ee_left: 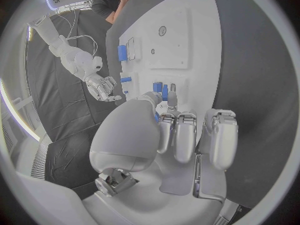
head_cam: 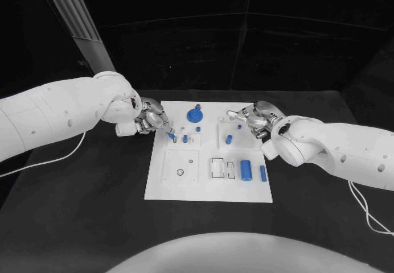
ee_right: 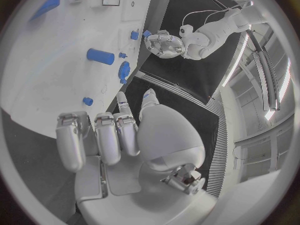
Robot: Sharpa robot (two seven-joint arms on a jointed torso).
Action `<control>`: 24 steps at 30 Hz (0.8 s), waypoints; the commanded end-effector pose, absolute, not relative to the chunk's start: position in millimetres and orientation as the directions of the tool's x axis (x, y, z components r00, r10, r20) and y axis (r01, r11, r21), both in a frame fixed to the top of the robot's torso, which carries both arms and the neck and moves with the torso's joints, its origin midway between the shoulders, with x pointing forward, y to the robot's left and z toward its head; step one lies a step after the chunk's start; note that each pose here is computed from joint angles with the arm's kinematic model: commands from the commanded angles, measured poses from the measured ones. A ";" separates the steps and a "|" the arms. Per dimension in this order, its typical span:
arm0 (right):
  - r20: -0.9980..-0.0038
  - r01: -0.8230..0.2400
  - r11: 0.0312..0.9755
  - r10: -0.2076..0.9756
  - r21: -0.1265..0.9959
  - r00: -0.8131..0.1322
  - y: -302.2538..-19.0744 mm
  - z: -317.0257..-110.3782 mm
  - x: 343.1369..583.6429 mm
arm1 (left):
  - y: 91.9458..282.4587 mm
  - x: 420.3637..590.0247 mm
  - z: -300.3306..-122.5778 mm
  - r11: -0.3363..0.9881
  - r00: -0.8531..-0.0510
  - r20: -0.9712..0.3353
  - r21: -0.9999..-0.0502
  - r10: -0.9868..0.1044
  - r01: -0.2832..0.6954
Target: Assemble the parts on the task board
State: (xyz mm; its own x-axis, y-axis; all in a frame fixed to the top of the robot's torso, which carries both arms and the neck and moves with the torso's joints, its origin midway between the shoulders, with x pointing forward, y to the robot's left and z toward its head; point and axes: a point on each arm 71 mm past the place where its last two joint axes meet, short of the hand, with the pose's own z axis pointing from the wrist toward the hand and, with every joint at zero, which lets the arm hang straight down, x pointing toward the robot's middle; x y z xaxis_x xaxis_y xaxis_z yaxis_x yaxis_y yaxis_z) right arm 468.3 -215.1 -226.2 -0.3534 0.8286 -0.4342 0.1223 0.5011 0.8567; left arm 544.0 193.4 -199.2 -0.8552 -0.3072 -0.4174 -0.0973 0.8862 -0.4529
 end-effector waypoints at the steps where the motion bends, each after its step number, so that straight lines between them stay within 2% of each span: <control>1: -0.437 0.113 0.502 0.827 0.858 -0.354 -215.1 -224.9 468.4 | 196.2 543.5 -196.0 0.872 -0.809 -0.450 -0.467 -0.377 -0.147; 11: -0.437 0.112 0.501 0.827 0.858 -0.353 -215.6 -224.7 468.2 | 196.3 531.9 -193.8 0.863 -0.737 -0.513 -0.468 -0.440 -0.190; 24: -0.439 0.110 0.501 0.828 0.858 -0.348 -216.6 -224.2 467.7 | 189.2 522.7 -193.7 0.870 -0.652 -0.612 -0.468 -0.447 -0.156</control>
